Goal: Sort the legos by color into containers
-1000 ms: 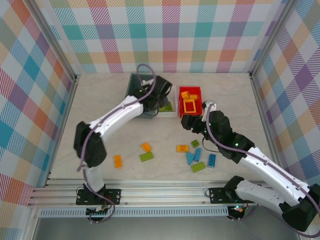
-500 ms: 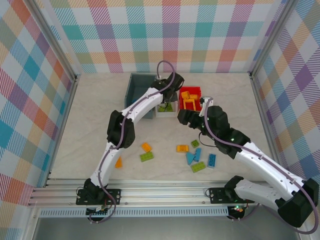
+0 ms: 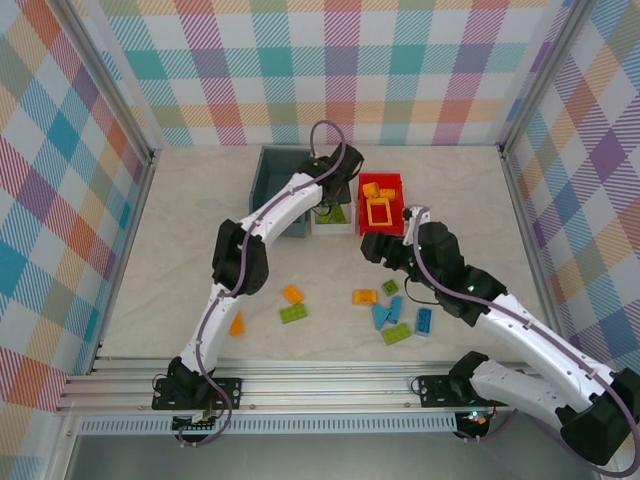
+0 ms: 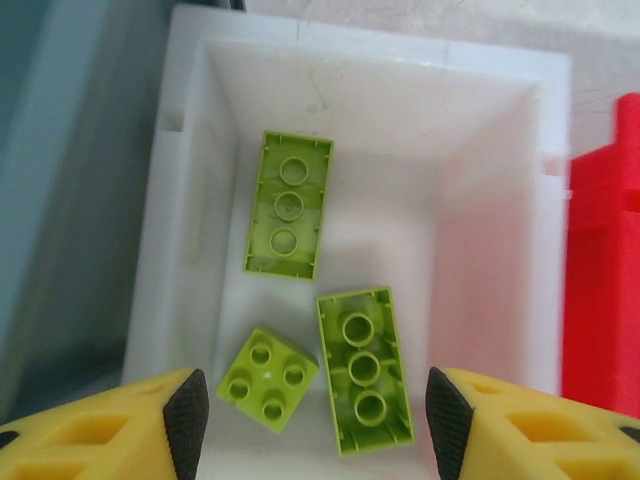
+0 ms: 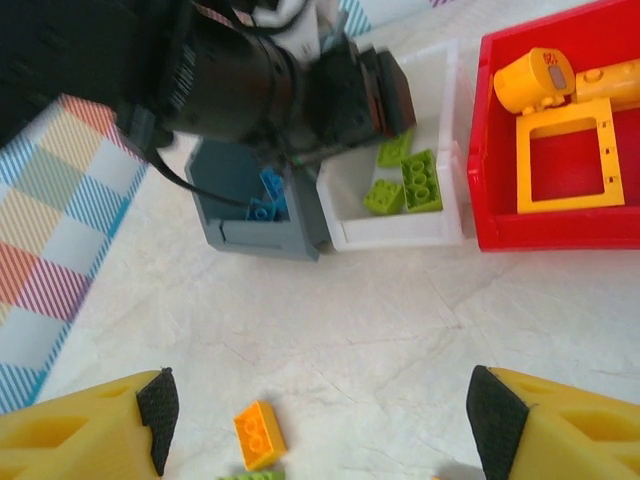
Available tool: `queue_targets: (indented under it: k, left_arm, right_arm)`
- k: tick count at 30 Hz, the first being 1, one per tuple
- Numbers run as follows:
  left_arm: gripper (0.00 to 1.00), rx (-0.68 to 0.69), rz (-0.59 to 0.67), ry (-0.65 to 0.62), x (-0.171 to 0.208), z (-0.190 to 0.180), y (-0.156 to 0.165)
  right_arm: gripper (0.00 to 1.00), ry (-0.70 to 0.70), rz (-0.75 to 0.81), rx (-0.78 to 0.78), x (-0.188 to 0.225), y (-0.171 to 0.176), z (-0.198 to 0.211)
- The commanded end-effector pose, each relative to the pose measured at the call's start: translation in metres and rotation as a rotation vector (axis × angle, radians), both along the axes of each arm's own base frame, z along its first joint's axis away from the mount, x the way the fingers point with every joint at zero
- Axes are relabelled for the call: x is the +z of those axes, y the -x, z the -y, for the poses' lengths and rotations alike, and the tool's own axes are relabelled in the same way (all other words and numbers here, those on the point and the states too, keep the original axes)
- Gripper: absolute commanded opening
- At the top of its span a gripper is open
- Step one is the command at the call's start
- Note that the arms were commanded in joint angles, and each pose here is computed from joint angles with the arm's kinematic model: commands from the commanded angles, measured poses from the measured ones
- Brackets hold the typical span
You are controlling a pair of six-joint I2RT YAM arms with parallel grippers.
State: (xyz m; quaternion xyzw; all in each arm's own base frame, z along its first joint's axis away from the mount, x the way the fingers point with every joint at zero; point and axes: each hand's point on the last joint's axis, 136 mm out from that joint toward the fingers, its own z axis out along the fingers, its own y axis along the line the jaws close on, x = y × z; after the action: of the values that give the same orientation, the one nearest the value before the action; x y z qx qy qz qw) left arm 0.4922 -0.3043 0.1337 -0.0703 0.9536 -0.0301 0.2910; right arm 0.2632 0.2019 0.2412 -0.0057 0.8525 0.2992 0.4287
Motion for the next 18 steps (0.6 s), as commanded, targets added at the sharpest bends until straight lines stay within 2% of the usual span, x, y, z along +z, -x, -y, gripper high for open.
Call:
queue_targets:
  k: [1, 4, 7, 12, 15, 18]
  left_arm:
    - [0.61, 0.013, 0.147, 0.105, 0.116, -0.011, 0.034]
    - [0.62, 0.078, 0.191, 0.131, 0.145, -0.043, 0.067]
    - [0.63, 0.175, 0.212, 0.144, 0.159, -0.091, 0.112]
    - [0.65, 0.375, 0.272, 0.118, 0.164, -0.201, 0.210]
    - [0.64, 0.504, 0.317, 0.134, 0.148, -0.264, 0.269]
    - [0.63, 0.555, 0.357, 0.185, 0.127, -0.309, 0.319]
  right_arm:
    - [0.76, 0.116, -0.072, 0.130, -0.025, 0.013, -0.016]
    - [0.75, 0.264, -0.107, 0.253, -0.046, 0.025, -0.051]
    - [0.75, 0.359, -0.095, 0.383, -0.058, 0.042, -0.093]
    - [0.75, 0.411, -0.089, 0.592, -0.074, 0.076, -0.169]
    - [0.74, 0.397, -0.173, 0.598, -0.094, 0.089, -0.206]
    - [0.75, 0.354, -0.285, 0.548, -0.116, 0.096, -0.236]
